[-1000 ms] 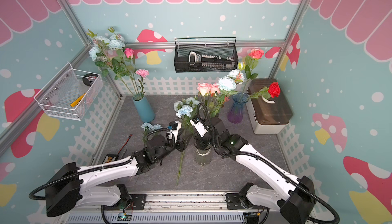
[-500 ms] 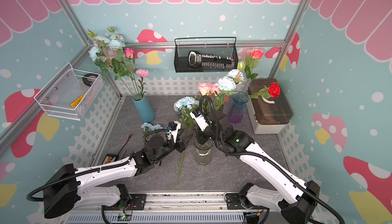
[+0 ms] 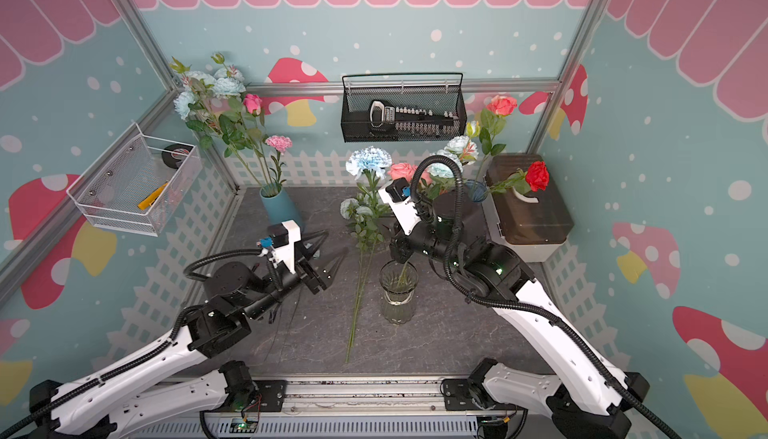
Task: Pick out blue flowers from the vase
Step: Pick up the flower from the vase, then place the flower at the center of the board.
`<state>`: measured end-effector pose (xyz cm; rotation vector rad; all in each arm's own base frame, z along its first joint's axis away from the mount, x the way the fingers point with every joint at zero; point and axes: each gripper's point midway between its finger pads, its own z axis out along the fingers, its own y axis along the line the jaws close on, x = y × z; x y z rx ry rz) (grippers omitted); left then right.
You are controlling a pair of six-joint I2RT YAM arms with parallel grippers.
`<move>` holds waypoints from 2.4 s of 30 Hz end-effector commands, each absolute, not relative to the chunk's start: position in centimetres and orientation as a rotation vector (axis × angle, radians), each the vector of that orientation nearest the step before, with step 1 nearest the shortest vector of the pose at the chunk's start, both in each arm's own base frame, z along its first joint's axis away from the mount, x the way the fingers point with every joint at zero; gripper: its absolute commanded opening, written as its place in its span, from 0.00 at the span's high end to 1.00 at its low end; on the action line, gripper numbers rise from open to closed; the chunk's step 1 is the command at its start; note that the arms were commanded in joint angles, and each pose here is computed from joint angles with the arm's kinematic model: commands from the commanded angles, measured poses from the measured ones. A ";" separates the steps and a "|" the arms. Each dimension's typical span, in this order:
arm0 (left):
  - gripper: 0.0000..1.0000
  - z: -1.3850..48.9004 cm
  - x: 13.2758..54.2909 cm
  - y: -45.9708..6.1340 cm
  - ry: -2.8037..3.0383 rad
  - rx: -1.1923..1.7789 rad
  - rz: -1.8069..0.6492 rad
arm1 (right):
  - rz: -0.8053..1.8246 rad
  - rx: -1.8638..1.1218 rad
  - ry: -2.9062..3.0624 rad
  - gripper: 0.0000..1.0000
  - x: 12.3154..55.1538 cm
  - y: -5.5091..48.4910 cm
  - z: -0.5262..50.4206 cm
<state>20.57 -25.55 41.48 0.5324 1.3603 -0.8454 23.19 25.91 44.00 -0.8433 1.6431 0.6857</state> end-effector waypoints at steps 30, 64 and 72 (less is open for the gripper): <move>0.93 39.4 17.7 -28.8 1.438 0.839 -1.056 | 1.289 -1.084 1.600 1.00 17.1 31.5 42.2; 1.00 37.6 20.6 -27.1 1.538 0.636 -0.980 | 1.127 -0.971 1.612 0.42 19.3 30.4 40.4; 1.00 39.0 21.0 -26.4 1.552 0.581 -0.962 | 1.140 -0.974 1.563 0.35 19.1 30.4 39.3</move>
